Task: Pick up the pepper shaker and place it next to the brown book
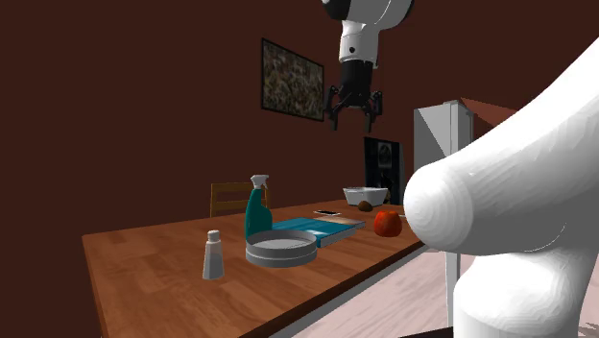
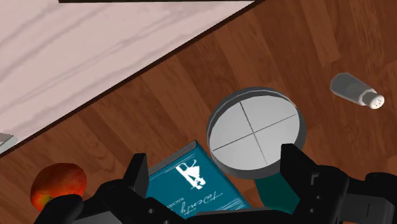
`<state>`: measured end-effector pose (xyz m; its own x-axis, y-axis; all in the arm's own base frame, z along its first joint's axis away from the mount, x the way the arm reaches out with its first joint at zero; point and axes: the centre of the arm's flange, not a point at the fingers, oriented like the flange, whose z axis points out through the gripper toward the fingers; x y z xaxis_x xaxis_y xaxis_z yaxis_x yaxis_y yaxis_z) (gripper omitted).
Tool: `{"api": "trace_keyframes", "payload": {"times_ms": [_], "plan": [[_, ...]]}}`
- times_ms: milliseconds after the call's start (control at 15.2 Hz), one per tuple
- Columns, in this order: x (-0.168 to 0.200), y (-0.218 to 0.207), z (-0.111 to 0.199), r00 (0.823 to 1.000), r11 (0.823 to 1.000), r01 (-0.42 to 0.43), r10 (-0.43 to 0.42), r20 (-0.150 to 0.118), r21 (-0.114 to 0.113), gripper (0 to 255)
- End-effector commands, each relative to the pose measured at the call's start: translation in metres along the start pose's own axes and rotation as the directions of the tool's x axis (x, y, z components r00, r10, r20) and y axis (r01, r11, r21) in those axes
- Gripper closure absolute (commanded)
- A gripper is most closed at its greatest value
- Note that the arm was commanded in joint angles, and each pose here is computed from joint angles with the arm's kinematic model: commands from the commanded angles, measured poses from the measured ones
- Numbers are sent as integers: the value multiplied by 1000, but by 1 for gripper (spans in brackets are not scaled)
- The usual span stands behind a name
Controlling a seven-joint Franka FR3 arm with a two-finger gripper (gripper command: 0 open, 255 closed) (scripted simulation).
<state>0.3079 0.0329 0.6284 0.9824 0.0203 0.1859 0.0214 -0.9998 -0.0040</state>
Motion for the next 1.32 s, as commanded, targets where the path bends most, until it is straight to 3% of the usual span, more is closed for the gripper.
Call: {"api": "trace_keyframes", "payload": {"times_ms": [0,1254], "plan": [[0,0,0,1000,1000,0,0,0,0,0],[34,-211,143,999,998,50,-49,22,-44,0]]}}
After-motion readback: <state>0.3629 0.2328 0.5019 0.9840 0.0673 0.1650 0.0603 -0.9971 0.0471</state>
